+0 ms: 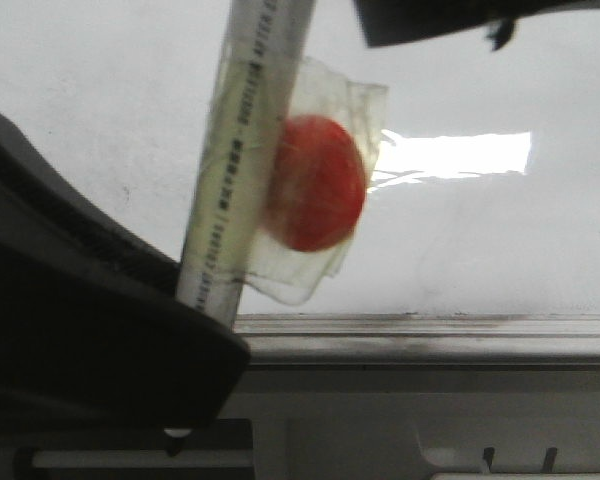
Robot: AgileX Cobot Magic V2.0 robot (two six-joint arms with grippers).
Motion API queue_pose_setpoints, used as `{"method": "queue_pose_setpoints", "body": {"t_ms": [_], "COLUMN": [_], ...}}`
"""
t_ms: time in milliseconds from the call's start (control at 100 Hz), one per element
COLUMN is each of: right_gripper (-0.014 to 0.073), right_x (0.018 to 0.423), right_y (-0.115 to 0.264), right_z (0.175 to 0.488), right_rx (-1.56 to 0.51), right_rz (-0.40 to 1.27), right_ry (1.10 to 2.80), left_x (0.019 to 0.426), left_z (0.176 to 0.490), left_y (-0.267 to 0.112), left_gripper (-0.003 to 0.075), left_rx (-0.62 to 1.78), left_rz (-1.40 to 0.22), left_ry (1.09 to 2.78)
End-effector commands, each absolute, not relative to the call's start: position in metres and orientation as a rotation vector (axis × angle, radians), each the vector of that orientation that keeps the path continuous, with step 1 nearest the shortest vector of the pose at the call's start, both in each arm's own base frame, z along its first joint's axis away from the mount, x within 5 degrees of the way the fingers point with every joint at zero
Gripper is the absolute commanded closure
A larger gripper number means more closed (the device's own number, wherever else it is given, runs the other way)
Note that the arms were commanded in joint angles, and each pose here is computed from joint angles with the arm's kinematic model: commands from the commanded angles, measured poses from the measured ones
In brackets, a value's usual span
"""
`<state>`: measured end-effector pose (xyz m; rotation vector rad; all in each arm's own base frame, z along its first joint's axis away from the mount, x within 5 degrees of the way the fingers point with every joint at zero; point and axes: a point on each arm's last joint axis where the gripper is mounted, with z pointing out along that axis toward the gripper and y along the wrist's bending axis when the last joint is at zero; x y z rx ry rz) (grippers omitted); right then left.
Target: Write number 9 on whiteboard
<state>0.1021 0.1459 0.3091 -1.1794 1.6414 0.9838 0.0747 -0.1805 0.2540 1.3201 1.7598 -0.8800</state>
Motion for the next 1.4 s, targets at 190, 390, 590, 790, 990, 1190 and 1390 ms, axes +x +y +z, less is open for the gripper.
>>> {"method": "queue_pose_setpoints", "body": {"t_ms": [190, 390, 590, 790, 990, 1190, 1390], "right_gripper": [0.0161, 0.0602, 0.0661, 0.0661, 0.0661, 0.0661, 0.0660], "right_x": [0.115, 0.120, 0.121, 0.122, 0.125, 0.129, 0.129], "right_y": [0.181, 0.183, 0.181, 0.180, 0.176, 0.165, 0.148], "right_z": [0.313, 0.314, 0.311, 0.324, 0.357, 0.379, 0.402], "right_rx": [-1.166, -1.137, -1.196, -1.201, -1.337, -1.499, -1.552], "right_rz": [1.004, 0.963, 0.886, 0.872, 0.765, 0.532, 0.353], "right_ry": [1.655, 1.663, 1.648, 1.618, 1.600, 1.702, 1.917], "left_x": [0.072, 0.072, 0.076, 0.069, 0.057, 0.055, 0.057], "left_z": [0.267, 0.267, 0.272, 0.303, 0.336, 0.345, 0.336], "left_y": [-0.185, -0.185, -0.182, -0.155, -0.112, -0.090, -0.092], "left_gripper": [0.0727, 0.0728, 0.0568, 0.0286, 0.0279, 0.0346, 0.0551], "left_rx": [1.300, 1.300, 1.208, 1.002, 0.760, 0.582, 0.650], "left_rz": [-0.945, -0.945, -0.937, -1.037, -1.097, -1.083, -1.043], "left_ry": [1.731, 1.731, 1.746, 1.692, 1.551, 1.522, 1.568]}}
